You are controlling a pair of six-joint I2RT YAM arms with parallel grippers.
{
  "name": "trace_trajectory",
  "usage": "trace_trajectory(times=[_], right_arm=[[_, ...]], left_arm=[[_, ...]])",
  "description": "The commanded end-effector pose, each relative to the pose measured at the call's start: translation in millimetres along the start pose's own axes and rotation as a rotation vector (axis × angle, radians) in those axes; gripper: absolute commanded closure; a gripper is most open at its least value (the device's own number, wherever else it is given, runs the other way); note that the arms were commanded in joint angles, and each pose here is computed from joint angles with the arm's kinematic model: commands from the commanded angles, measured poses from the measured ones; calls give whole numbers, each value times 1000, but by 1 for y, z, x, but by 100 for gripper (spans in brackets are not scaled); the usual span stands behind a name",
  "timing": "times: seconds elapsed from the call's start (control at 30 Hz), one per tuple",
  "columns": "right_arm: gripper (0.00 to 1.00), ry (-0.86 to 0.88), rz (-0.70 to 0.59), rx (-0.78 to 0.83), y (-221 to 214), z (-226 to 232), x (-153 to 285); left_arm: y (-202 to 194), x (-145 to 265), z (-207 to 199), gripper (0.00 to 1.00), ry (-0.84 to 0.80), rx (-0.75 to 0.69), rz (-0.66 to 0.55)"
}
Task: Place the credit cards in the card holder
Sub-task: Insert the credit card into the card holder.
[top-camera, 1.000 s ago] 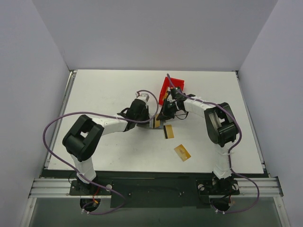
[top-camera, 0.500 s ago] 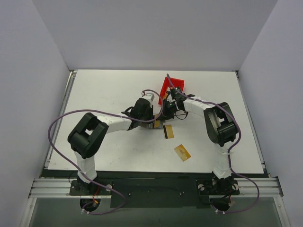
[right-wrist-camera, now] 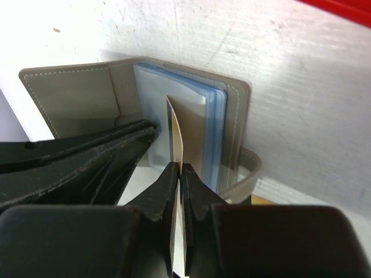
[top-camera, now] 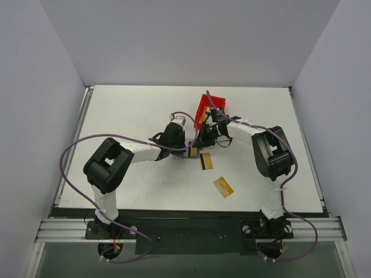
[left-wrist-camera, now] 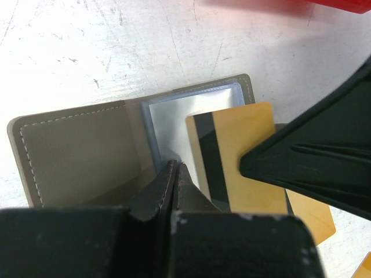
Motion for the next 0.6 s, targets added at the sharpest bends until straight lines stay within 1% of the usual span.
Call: trace_trajectory(times=[0.0,0.23,0.57], right_arm=[[100,-72,-44,-19,2,-15,25],[100,-74,-48,-45,0,-25,34],[100,-75,-32,-56,-1,-29,29]], left_arm=[[-10,2,18,100,72,-2,29],[-11,2,19,100,76,-1,32],[-12,1,18,100,72,-4,34]])
Point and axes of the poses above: each gripper's point midway between its finger pads, its own x axis back along the fingers, its own z axis along the line the jaws close on, y = z × x, the point moved 5 cm from there along x, back along the fingers, and after that the axes turned 2 degrees about x, right-handed, at the moved point
